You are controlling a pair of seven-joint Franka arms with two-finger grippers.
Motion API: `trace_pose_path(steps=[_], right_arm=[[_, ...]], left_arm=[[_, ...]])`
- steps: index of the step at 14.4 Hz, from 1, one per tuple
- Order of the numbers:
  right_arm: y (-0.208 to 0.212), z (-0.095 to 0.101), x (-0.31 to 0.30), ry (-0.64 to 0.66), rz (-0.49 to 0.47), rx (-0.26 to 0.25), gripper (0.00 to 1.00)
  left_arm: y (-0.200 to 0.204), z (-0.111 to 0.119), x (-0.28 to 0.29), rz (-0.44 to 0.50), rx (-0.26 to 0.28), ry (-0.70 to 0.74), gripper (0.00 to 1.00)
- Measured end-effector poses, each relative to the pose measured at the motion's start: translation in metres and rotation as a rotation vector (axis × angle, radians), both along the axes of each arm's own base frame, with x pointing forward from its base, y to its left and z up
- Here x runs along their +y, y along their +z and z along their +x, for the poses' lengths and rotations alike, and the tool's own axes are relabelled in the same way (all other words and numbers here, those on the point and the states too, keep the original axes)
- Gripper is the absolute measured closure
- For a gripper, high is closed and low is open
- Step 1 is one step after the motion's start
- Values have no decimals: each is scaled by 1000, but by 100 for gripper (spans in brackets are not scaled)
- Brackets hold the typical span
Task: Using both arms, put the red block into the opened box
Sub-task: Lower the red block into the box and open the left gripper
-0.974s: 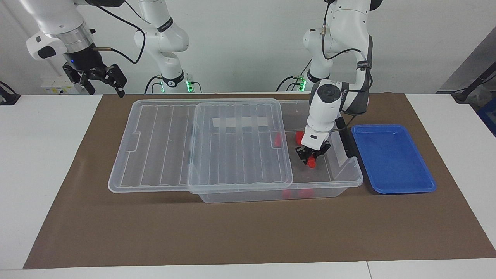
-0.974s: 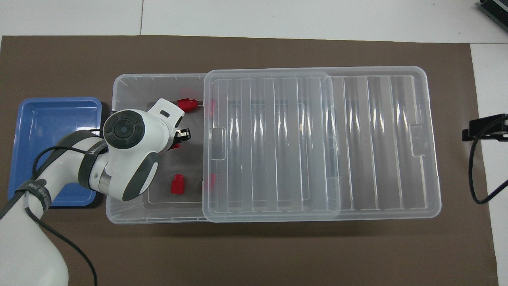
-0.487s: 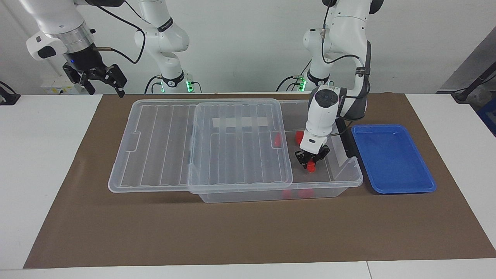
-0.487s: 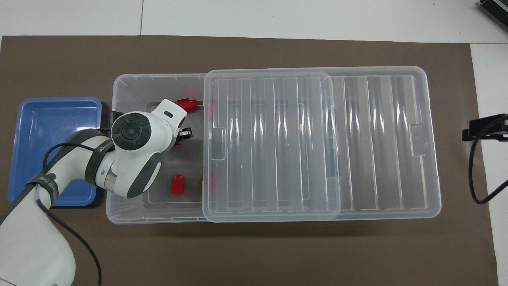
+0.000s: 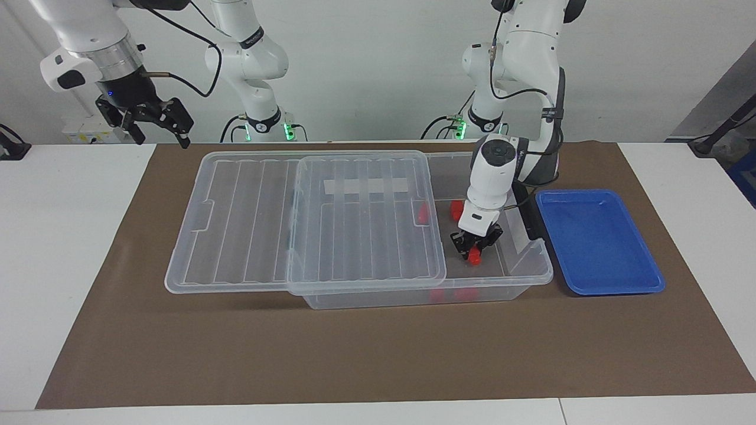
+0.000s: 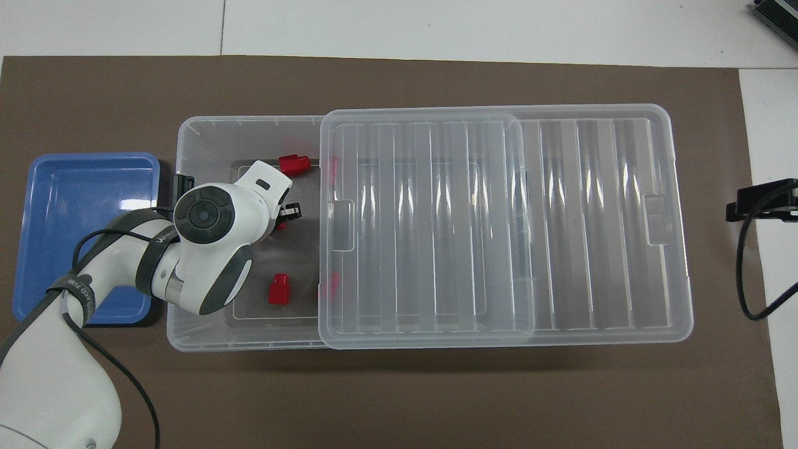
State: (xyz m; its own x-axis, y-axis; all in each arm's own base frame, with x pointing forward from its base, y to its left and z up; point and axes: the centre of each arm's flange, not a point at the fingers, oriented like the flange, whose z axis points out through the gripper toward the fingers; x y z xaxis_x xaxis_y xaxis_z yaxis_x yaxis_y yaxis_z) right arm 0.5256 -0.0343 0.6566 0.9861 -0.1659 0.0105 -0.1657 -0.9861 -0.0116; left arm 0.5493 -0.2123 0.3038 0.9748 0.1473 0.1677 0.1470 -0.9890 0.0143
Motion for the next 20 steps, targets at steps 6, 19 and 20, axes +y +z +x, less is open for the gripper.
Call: trace_pose_path(steps=[6,19,20], right_arm=[[0,0,0,0,0,3,0],[3,-6,0,0,1,13,0],[3,-6,0,0,1,13,0]], left_arm=[[-2,0,3,2,4,4,39],[31,5,1,45,41,11,0],[39,4,1,50,41,12,0]])
